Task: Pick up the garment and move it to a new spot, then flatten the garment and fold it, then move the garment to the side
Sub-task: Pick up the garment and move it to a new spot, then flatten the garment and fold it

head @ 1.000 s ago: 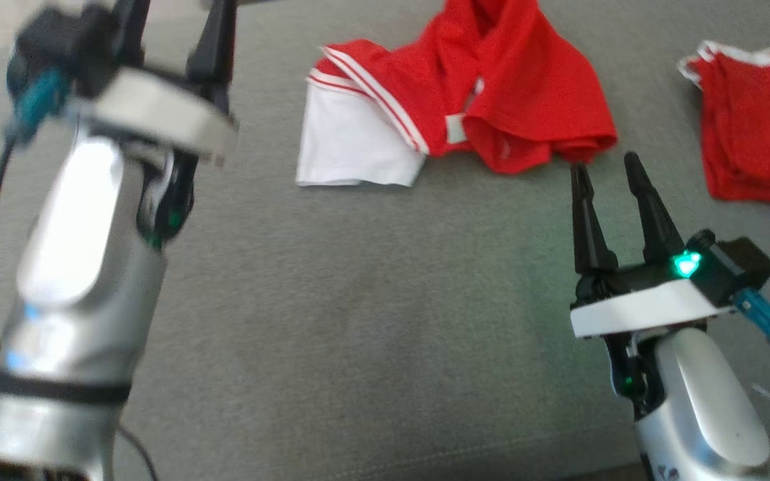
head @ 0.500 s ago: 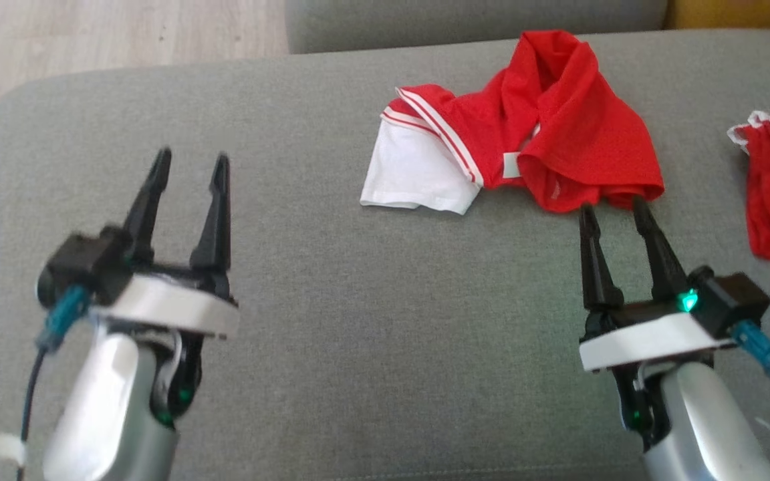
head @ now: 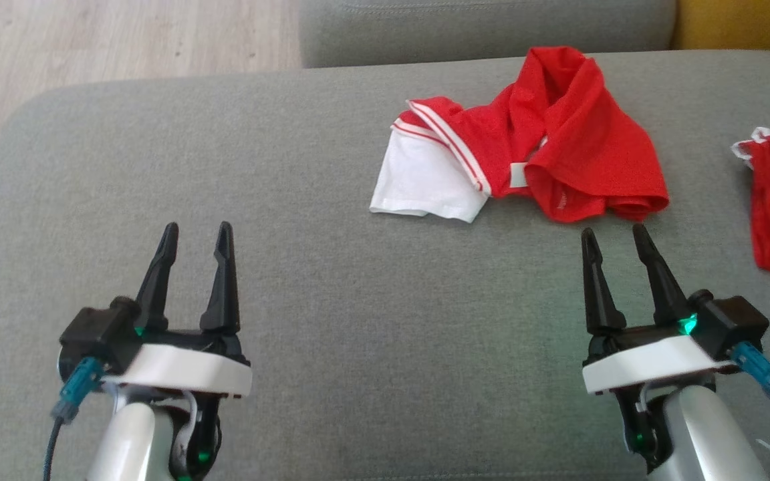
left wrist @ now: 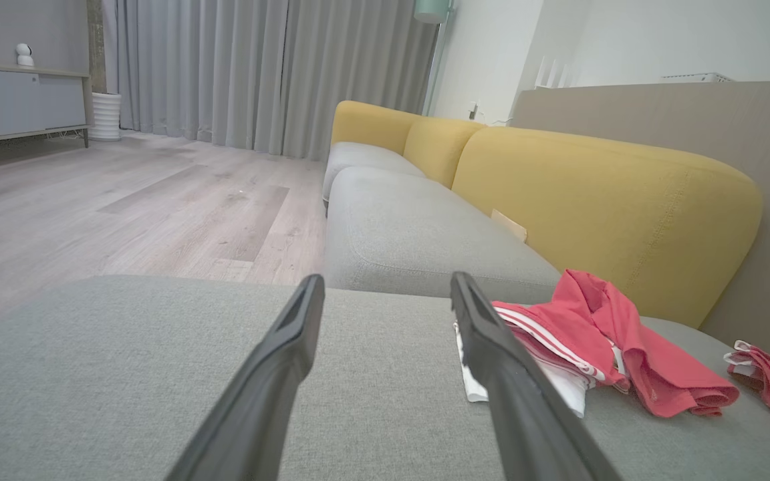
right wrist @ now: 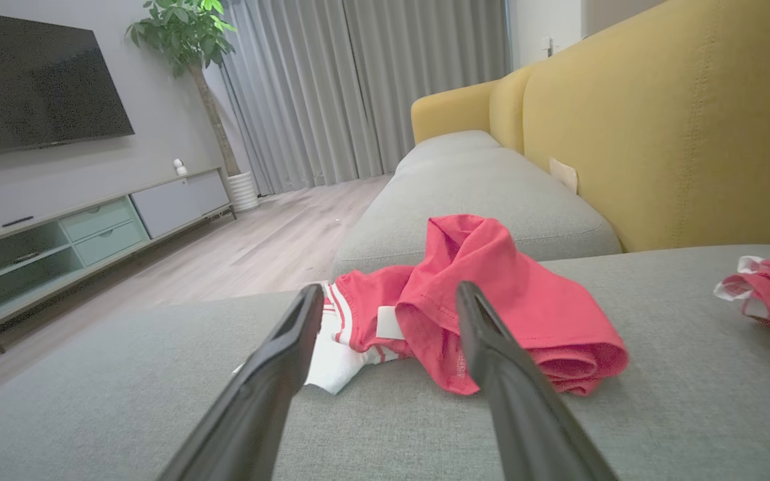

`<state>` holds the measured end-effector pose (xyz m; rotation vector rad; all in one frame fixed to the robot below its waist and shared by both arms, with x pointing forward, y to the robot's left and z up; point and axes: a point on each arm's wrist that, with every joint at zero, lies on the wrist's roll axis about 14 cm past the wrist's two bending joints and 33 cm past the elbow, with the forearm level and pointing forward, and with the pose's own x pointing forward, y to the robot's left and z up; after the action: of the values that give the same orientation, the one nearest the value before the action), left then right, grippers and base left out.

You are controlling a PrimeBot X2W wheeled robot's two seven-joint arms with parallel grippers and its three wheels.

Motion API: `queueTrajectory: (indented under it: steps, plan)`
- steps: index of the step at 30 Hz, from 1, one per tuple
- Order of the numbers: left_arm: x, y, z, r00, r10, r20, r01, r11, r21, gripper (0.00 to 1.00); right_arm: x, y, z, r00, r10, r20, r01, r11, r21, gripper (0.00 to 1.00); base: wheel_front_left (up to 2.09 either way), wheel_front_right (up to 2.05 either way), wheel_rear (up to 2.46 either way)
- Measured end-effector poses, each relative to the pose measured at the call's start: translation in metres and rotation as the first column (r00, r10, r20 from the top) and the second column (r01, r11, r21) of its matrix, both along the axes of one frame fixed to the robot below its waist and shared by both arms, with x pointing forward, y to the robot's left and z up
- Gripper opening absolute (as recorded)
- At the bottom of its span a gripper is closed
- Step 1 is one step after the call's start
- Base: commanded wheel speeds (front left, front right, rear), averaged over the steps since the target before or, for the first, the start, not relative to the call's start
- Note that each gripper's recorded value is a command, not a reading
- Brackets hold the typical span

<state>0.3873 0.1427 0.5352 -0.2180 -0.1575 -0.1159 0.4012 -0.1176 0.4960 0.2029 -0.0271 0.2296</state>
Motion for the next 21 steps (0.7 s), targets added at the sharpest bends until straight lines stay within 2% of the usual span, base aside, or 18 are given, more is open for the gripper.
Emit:
queueTrajectory:
  steps: [7,13,18,21]
  plan:
    - [0.002,-0.003,-0.012,0.999,-0.018,-0.034,0.018,1.0,0.005,1.0,0.014,0.023,-0.019,0.994,0.078,-0.071,-0.084,0.993,-0.081,1.0,0.0,0.0,0.0]
    - [0.007,-0.009,-0.017,0.998,-0.032,-0.051,0.031,0.999,-0.016,1.0,0.037,0.062,-0.037,0.971,0.19,-0.146,-0.212,0.965,-0.153,1.0,0.0,0.0,0.0]
    - [0.006,-0.003,-0.026,0.996,0.001,-0.085,-0.004,1.0,-0.027,1.0,0.055,0.099,-0.064,0.926,0.288,-0.245,-0.339,0.919,-0.203,1.0,0.0,0.0,0.0]
    - [0.003,0.004,-0.032,0.994,0.028,-0.107,-0.032,0.999,-0.031,1.0,0.066,0.107,-0.079,0.904,0.312,-0.292,-0.384,0.893,-0.234,1.0,0.0,0.0,0.0]
